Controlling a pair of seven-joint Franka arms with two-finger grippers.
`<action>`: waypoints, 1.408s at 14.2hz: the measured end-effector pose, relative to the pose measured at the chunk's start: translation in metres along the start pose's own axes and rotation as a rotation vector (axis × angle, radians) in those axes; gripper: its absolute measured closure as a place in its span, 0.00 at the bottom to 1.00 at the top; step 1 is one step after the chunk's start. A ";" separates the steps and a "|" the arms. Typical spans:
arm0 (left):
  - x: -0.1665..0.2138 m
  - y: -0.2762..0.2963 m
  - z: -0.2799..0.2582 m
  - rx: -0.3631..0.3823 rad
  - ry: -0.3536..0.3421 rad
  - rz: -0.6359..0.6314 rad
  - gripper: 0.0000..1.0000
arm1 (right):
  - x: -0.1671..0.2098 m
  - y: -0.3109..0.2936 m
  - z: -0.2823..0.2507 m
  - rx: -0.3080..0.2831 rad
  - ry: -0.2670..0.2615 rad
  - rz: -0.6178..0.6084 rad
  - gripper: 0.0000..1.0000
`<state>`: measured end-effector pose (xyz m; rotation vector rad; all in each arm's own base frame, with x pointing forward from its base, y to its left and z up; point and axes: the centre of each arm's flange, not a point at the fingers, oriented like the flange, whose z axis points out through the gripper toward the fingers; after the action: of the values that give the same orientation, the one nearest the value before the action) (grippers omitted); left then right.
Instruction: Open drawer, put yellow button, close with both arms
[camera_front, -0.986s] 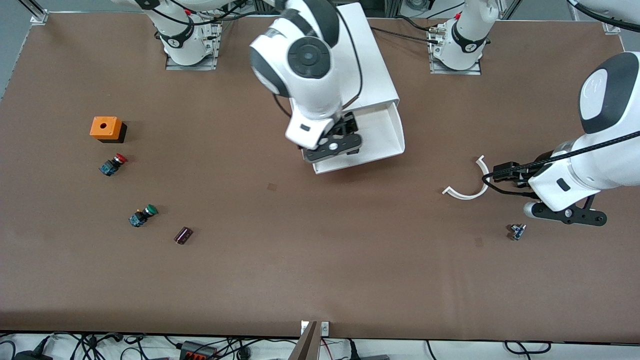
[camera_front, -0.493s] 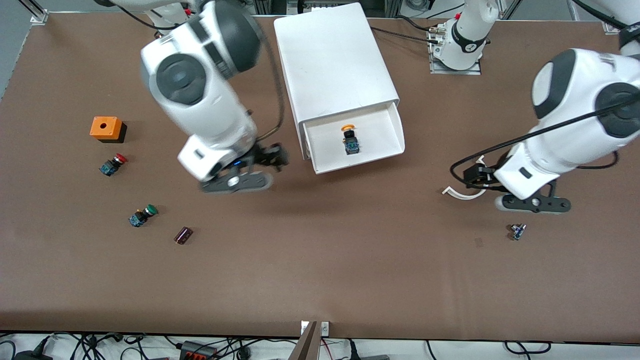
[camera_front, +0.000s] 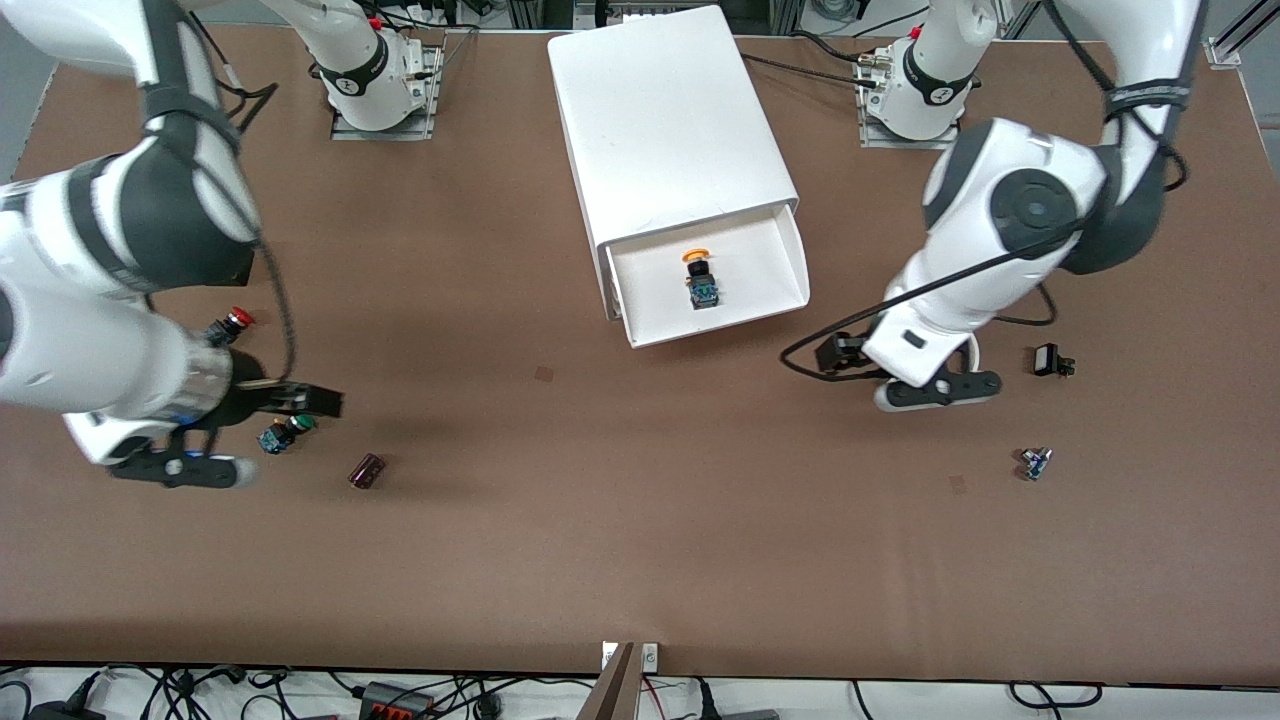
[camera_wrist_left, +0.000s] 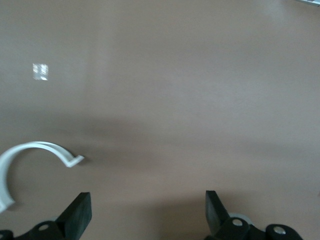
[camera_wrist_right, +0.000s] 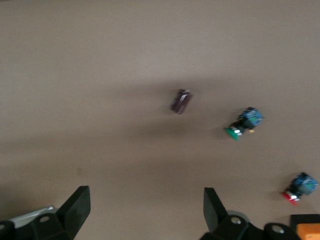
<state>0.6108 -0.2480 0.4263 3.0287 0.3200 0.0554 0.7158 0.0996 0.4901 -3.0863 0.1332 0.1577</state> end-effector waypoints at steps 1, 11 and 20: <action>-0.006 0.012 0.009 -0.008 0.003 -0.022 0.00 | 0.003 0.017 0.000 0.002 -0.002 -0.006 0.00; -0.043 0.070 0.072 -0.006 -0.033 0.013 0.00 | -0.030 0.124 -0.046 -0.094 0.007 -0.024 0.00; -0.105 0.108 0.087 0.084 -0.148 0.058 0.00 | -0.085 0.133 -0.063 -0.092 0.007 -0.058 0.00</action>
<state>0.5347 -0.3833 0.3473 3.1021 0.2275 -0.1816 0.6265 -0.0295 0.5560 -3.1788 0.0383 0.1549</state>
